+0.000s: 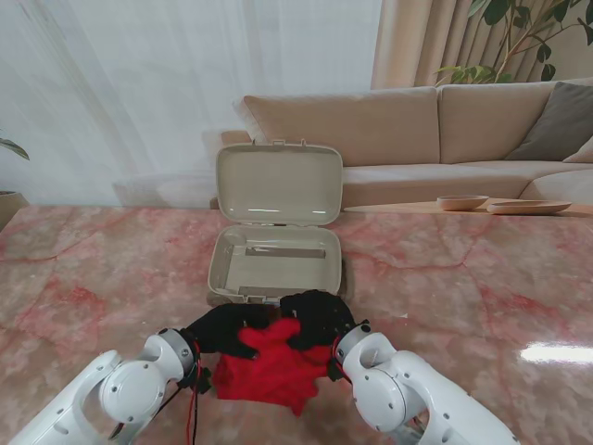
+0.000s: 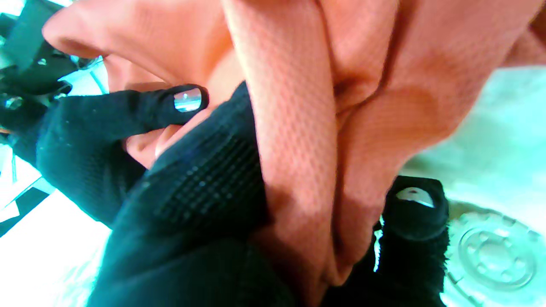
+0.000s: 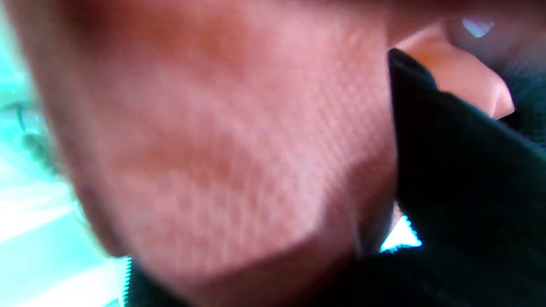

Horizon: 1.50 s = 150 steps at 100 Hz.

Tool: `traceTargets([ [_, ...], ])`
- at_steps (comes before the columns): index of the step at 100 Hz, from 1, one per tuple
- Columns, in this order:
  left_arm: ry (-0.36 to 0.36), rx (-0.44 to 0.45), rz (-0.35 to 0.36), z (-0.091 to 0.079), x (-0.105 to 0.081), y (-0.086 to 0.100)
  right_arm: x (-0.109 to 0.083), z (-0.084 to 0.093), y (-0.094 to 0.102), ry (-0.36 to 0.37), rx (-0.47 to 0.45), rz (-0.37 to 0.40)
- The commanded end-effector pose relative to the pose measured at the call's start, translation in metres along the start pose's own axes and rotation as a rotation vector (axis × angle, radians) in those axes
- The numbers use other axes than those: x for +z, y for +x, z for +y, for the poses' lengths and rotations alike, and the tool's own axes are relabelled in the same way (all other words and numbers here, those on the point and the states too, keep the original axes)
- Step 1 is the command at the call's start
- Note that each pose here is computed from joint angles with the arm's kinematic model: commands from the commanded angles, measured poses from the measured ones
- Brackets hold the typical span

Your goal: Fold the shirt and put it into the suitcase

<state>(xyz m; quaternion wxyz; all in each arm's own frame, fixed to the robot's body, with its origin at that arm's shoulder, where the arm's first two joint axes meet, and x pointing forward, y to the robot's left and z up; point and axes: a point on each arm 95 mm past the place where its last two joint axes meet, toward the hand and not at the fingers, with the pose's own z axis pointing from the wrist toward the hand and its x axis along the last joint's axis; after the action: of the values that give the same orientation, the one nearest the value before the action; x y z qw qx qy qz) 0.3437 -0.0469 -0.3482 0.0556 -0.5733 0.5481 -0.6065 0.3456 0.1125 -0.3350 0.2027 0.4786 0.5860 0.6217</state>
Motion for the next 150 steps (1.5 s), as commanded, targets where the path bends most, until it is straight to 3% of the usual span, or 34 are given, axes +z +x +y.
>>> traceTargets([
  [1, 0.028, 0.019, 0.022, -0.016, 0.003, 0.011, 0.001, 0.008, 0.002, -0.027, 0.002, 0.004],
  [68, 0.138, -0.019, 0.062, -0.078, 0.004, 0.046, 0.014, 0.069, -0.001, -0.197, -0.035, -0.006],
  [112, 0.229, -0.057, 0.046, -0.108, 0.020, 0.051, 0.030, 0.100, -0.006, -0.235, -0.041, -0.017],
  [150, 0.270, -0.105, -0.005, -0.116, 0.045, 0.041, 0.055, 0.123, -0.016, -0.204, -0.050, -0.018],
])
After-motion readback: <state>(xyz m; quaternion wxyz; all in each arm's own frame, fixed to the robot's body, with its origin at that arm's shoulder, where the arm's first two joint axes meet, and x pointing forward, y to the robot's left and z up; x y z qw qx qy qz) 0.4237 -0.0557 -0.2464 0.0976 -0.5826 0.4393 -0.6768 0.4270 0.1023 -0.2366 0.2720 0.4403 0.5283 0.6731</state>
